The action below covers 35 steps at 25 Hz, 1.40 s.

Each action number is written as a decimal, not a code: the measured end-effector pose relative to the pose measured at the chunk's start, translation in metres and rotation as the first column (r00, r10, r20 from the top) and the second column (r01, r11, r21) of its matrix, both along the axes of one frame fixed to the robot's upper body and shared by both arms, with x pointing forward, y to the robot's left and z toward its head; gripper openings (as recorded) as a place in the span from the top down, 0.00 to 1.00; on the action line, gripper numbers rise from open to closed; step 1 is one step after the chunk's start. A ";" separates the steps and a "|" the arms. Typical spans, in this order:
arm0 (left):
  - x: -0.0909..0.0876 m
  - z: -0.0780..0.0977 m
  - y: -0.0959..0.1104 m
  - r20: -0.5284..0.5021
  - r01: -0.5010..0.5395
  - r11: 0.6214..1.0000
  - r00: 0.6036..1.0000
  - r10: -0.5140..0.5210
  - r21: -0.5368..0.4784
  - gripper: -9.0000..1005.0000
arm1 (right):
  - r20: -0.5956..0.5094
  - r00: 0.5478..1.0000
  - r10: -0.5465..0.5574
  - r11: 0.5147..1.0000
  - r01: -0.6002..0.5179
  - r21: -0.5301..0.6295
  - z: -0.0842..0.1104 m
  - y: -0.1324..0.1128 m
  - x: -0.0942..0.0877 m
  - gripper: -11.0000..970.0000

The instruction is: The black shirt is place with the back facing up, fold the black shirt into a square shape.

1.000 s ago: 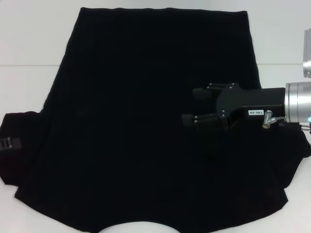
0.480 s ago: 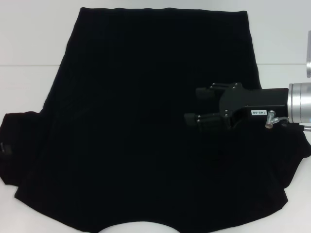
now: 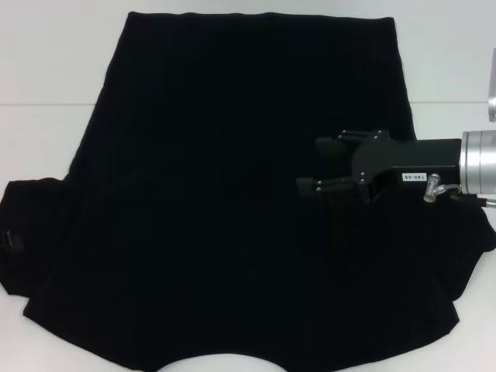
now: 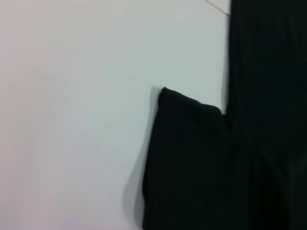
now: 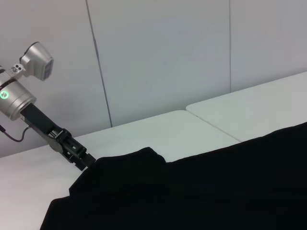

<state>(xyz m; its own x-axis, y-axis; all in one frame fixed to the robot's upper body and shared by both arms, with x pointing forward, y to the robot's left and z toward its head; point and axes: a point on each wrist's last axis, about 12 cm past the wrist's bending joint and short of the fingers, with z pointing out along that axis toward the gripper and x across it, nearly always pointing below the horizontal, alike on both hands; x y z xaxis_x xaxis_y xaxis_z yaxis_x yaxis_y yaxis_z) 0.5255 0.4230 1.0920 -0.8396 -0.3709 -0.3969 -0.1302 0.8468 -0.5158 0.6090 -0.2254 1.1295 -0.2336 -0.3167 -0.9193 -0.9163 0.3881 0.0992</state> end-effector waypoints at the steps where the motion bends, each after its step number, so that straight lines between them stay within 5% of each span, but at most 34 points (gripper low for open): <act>1: 0.000 -0.001 0.000 -0.004 -0.004 1.000 1.000 0.004 0.003 0.07 | 0.000 1.000 0.000 1.000 0.000 -0.001 0.000 0.000 0.000 0.05; 35: 0.029 0.007 -0.017 -0.014 0.082 0.991 0.997 -0.081 0.103 0.19 | 0.001 1.000 -0.018 1.000 0.018 0.006 0.000 -0.003 0.001 0.05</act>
<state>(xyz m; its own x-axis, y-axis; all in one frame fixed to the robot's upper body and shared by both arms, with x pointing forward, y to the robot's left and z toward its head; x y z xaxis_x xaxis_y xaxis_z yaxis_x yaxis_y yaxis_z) 0.5543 0.4059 1.0990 -0.8693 -0.2586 -0.4212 -0.0634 0.9035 -0.4239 0.6097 -0.2288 1.1298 -0.2381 -0.3066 -0.9216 -0.9091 0.4043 0.1004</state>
